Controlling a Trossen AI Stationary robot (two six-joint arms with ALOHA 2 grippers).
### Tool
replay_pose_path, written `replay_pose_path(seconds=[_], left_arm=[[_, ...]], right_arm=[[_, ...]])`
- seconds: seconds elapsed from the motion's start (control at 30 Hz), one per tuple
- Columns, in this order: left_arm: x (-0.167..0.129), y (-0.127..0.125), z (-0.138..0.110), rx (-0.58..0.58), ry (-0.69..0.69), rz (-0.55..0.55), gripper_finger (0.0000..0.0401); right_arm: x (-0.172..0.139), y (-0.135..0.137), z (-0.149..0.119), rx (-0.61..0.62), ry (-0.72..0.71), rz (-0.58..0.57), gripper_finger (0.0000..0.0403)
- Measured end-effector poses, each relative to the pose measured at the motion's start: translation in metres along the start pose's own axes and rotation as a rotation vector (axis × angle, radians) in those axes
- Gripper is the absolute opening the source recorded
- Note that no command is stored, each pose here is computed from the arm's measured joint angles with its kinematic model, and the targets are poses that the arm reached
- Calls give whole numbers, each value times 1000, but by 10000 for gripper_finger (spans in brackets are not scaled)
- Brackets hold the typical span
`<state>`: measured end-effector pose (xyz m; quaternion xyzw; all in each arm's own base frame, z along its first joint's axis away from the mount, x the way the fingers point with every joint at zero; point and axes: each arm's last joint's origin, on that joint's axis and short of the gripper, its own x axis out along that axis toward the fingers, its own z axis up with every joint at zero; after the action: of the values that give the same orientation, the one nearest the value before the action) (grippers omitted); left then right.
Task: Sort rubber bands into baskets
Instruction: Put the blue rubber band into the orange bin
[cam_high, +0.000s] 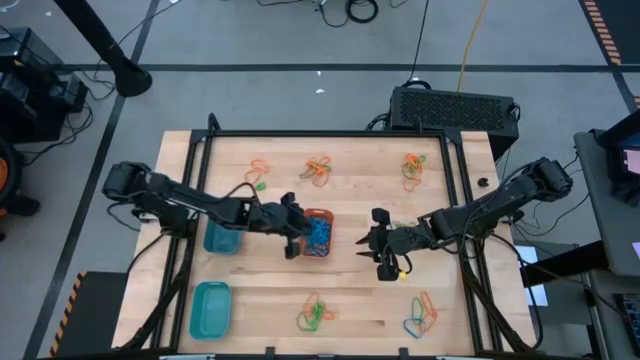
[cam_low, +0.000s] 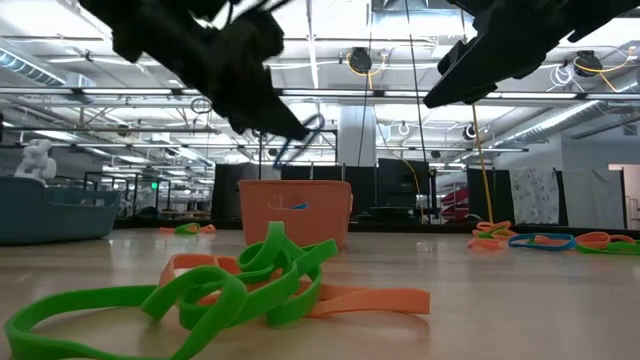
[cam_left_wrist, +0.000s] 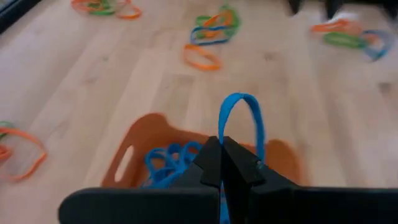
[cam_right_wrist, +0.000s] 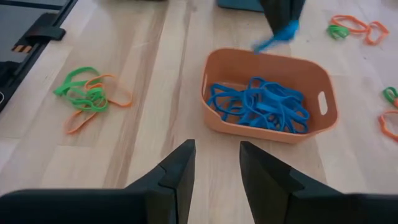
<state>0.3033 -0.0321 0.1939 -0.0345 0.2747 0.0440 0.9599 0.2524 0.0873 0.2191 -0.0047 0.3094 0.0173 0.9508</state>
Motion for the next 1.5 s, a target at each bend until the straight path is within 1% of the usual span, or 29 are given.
replay_pose_path(seconds=[0.13,0.27,0.73,0.87,1.1,1.17,1.23,1.37,1.5], left_arm=[[14,9,-8,-1,24,99,2],[22,17,-14,-9,54,126,3],[24,20,-16,0,69,137,75],[24,20,-17,22,81,139,93],[24,21,-18,25,86,139,122],[24,21,-18,18,104,123,133],[24,23,-15,4,154,111,142],[22,28,-4,-12,220,134,148],[22,27,10,28,202,127,148]], right_arm=[[0,0,0,0,1,2,118],[0,0,0,0,2,3,118],[0,0,-1,-2,7,2,118],[0,0,-1,-2,8,2,118],[0,0,-1,-2,8,1,118],[0,0,-1,-2,8,1,118],[0,0,-1,-2,8,1,118],[0,0,-1,-2,8,1,118],[0,0,-1,-2,8,1,118]])
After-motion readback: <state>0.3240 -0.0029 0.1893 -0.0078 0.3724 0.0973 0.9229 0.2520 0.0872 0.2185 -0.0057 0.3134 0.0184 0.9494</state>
